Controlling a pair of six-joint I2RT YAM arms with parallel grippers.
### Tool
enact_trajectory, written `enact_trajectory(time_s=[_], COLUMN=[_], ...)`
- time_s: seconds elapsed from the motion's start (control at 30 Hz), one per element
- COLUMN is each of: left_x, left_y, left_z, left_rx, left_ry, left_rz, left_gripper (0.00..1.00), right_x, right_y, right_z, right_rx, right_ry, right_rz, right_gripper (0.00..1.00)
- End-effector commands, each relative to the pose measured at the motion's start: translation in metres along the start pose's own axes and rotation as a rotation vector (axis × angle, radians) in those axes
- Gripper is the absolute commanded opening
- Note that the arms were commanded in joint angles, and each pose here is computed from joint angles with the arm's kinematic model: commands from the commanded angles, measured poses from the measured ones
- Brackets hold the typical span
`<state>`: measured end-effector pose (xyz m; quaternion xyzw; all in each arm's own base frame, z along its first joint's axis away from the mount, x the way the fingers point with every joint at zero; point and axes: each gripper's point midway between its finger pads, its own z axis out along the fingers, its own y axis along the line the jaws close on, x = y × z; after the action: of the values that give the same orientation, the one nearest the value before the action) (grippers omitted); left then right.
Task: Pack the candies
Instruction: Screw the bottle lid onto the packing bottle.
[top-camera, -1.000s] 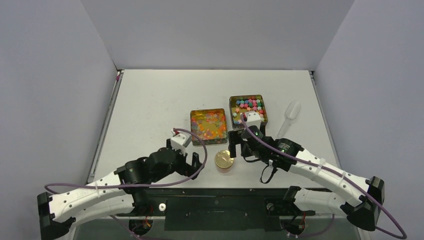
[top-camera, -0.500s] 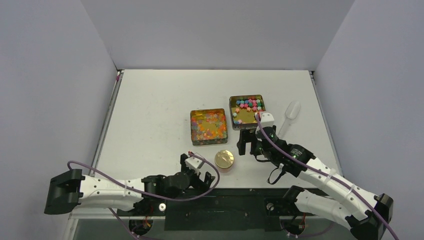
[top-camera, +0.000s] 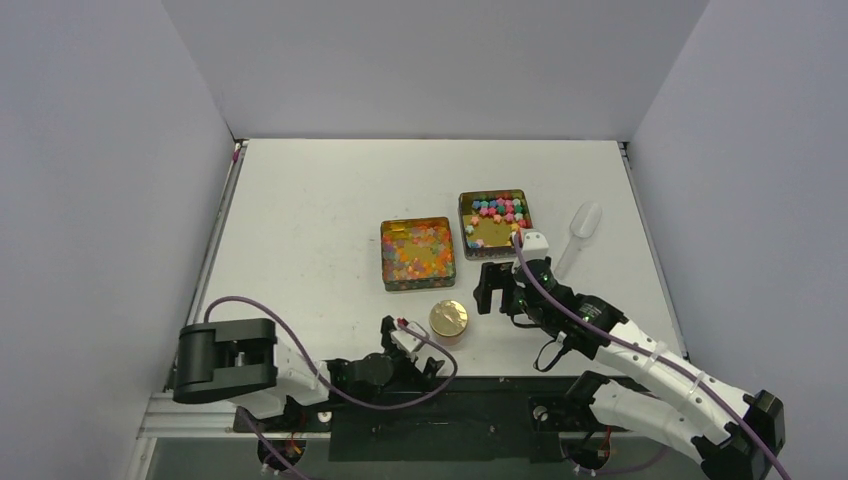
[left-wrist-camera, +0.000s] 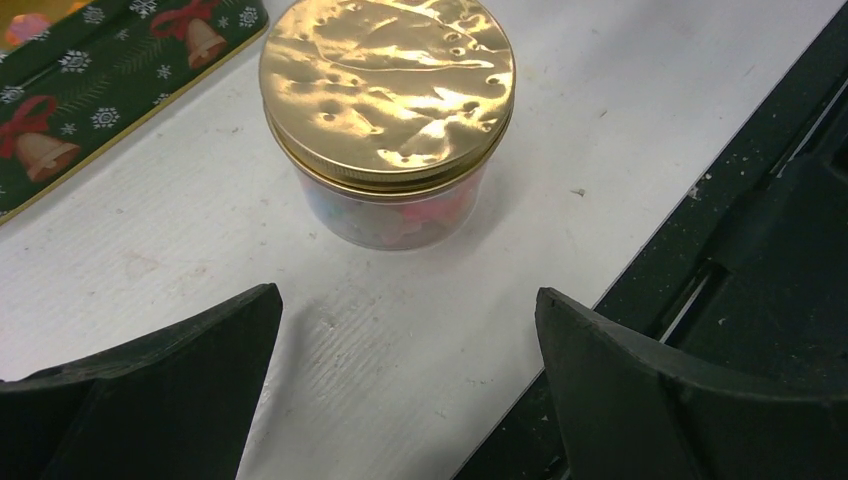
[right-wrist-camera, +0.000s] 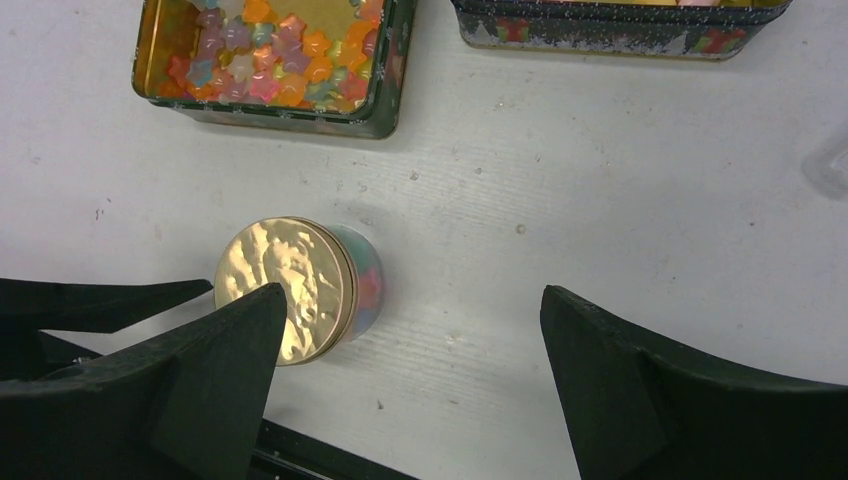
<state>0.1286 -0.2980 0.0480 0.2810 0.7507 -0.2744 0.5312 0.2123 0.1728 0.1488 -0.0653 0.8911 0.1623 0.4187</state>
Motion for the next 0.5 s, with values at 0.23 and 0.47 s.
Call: enact_trajectory(time_s=[0.23,0.47], left_x=[-0.018,-0.018], left_y=[-0.013,-0.010], left_z=[0.031,0.050], left_rx=[0.043,0.033], left_ry=[-0.231,-0.230], left_rz=[-0.020,0.003], left_gripper=[0.96,0.96], right_x=[-0.006,0.001], right_y=[0.010,0.009], right_z=[-0.002,-0.001], right_rx=[-0.064,-0.069], right_ry=[-0.042,-0.034], right_rz=[0.041,0.049], right_gripper=[0.91,0.87])
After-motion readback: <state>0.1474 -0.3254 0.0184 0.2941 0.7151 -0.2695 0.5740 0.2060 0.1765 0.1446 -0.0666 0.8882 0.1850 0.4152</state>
